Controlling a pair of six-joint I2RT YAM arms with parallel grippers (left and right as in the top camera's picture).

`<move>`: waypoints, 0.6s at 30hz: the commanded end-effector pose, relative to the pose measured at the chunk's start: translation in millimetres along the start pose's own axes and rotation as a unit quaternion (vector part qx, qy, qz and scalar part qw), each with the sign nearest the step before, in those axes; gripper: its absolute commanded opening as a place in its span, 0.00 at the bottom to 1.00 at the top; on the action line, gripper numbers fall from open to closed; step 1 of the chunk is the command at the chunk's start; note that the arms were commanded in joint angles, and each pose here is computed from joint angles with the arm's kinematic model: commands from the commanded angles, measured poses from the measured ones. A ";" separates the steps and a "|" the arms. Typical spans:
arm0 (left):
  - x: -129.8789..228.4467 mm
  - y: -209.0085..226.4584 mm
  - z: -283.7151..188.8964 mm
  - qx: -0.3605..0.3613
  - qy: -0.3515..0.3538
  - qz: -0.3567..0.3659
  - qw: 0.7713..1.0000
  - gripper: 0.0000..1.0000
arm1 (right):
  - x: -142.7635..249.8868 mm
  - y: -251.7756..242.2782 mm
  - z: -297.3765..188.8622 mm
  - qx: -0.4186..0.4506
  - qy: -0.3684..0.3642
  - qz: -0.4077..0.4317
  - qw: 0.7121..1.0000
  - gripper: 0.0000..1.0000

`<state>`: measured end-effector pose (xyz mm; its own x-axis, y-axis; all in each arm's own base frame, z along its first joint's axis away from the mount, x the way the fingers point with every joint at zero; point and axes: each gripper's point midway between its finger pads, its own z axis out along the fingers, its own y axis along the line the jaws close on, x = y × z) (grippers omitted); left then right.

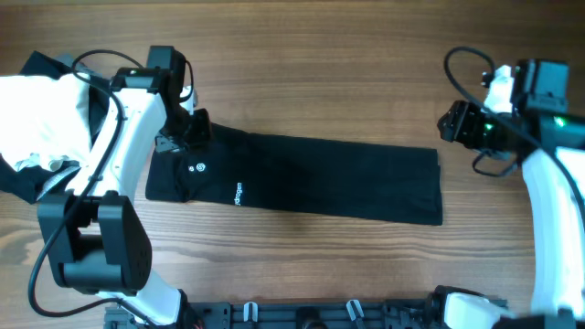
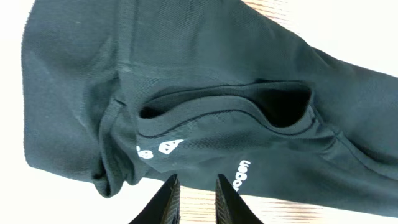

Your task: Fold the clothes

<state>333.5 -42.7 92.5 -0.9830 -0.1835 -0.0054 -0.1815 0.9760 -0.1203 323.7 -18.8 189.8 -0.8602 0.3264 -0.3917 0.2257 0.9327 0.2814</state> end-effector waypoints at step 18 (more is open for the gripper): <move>13.4 -13.9 34.7 -0.009 -0.004 0.023 1.000 0.51 | 86.0 -45.4 98.3 -0.088 0.251 0.100 0.959 0.73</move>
<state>332.9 -67.5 70.6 -0.9914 -0.1254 -0.0362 -0.1205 0.9859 -0.1159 285.6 -24.6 70.1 -0.9192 0.3830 0.0915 0.3889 0.8465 0.3636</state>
